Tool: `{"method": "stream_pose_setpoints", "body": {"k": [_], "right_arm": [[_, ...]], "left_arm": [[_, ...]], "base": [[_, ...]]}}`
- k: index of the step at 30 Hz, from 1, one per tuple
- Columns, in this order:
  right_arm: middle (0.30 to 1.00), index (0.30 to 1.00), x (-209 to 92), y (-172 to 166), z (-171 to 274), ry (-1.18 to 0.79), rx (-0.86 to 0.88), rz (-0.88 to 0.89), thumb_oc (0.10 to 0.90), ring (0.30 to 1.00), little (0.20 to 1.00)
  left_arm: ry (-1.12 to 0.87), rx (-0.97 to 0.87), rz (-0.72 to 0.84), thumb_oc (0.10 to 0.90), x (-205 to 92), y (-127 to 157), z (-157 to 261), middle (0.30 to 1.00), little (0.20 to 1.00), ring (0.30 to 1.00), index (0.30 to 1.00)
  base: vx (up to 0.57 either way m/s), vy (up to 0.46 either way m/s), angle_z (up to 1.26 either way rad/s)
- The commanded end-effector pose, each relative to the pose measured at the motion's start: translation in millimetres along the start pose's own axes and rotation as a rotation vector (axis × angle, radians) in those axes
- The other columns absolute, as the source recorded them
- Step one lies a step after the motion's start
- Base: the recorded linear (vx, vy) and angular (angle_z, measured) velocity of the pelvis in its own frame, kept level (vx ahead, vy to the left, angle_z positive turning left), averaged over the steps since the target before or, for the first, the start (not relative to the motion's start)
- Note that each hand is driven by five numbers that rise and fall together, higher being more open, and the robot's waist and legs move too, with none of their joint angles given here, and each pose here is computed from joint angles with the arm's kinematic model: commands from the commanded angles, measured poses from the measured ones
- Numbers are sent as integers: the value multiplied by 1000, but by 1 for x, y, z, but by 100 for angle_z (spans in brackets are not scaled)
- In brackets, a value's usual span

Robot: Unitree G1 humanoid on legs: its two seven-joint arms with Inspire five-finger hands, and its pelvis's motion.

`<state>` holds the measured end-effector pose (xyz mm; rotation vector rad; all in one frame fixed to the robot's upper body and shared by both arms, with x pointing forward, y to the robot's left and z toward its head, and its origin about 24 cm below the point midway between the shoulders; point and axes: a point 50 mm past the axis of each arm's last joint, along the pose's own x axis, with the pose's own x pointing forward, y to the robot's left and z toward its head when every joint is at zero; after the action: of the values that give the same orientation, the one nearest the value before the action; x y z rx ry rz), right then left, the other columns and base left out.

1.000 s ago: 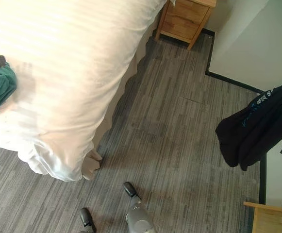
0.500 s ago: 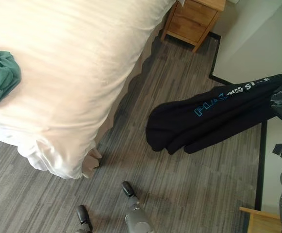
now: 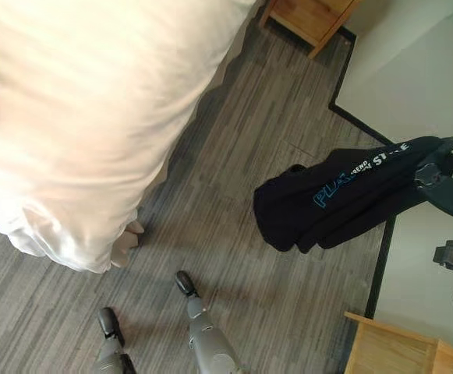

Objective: Pick up bed clothes into laundry basket.

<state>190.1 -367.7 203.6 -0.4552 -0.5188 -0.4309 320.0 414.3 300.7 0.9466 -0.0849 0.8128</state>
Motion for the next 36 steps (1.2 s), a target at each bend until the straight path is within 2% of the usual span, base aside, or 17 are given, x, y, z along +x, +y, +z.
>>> {"method": "stream_pose_setpoints", "body": {"k": [1, 2, 3, 6, 11, 15, 17, 18, 19, 20, 21, 24, 27, 29, 33, 35, 36], "right_arm": [[300, 300, 25, -28, 60, -380, 86, -226, 400, 300, 300], [300, 300, 24, -28, 61, -381, 87, -224, 400, 300, 300], [300, 300, 23, -29, 59, -374, 91, -227, 400, 300, 300], [300, 300, 19, -33, 54, -351, 83, -250, 400, 300, 300], [300, 300, 21, -37, 49, -321, 78, -268, 400, 300, 300], [300, 300, 28, -38, 42, -286, 76, -286, 400, 300, 300], [300, 300, 33, -39, 41, -283, 81, -302, 400, 300, 300], [300, 300, 35, -40, 40, -273, 71, -302, 400, 300, 300], [300, 300, 39, -45, 42, -277, 58, -325, 400, 300, 300], [300, 300, 40, -45, 43, -279, 55, -322, 400, 300, 300], [300, 300, 42, -49, 46, -296, 43, -357, 400, 300, 300], [300, 300, 47, -50, 50, -300, 14, -356, 400, 300, 300], [300, 300, 49, -40, 51, -319, 19, -344, 400, 300, 300], [300, 300, 48, -34, 49, -313, 20, -328, 400, 300, 300], [300, 300, 34, -15, 34, -298, 133, -346, 400, 300, 300], [300, 300, 24, -12, 26, -265, 148, -365, 400, 300, 300], [300, 300, 20, -9, 21, -244, 147, -366, 400, 300, 300]], "left_arm": [[-126, -43, 56, 800, 9, 30, 35, 900, 900, 900, 900], [-107, -41, 28, 745, 8, 24, 28, 818, 818, 818, 818], [-99, -40, 15, 400, 7, 21, 26, 300, 300, 300, 300], [-56, -140, 18, 400, 5, 17, 15, 300, 300, 300, 300], [-141, -293, 93, 400, 8, 31, 38, 300, 300, 300, 300], [-299, -540, 154, 400, 4, 43, 70, 300, 300, 300, 300], [-404, -725, 159, 400, -3, 45, 87, 300, 300, 300, 300], [-404, -751, 139, 400, -5, 39, 84, 300, 300, 300, 300], [-504, -839, 114, 400, -16, 35, 97, 300, 300, 300, 300], [-498, -840, 116, 400, -17, 34, 95, 300, 300, 300, 300], [-577, -921, 84, 400, -29, 27, 105, 300, 300, 300, 300], [-607, -973, 15, 400, -44, 8, 102, 300, 300, 300, 300], [-664, -1072, -60, 400, -77, -20, 98, 300, 300, 300, 300], [-621, -1099, -84, 400, -90, -34, 82, 300, 300, 300, 300], [-423, -1328, -193, 400, -144, -85, 38, 300, 300, 300, 300], [-343, -1344, -238, 400, -170, -96, 19, 300, 300, 300, 300], [-257, -1362, -264, 400, -182, -110, 7, 300, 300, 300, 300]], "base": [[24, 20, 8], [25, 24, 9], [22, 33, 7], [13, 41, 3], [9, 27, -4], [53, 15, -3], [101, 42, 2], [134, 45, 6], [65, 14, 4], [87, 7, 2], [31, -1, 7], [17, -20, 8], [-46, -61, 17], [-30, -22, 19], [-20, -66, 2], [20, -30, -1], [43, -19, -2]]}}
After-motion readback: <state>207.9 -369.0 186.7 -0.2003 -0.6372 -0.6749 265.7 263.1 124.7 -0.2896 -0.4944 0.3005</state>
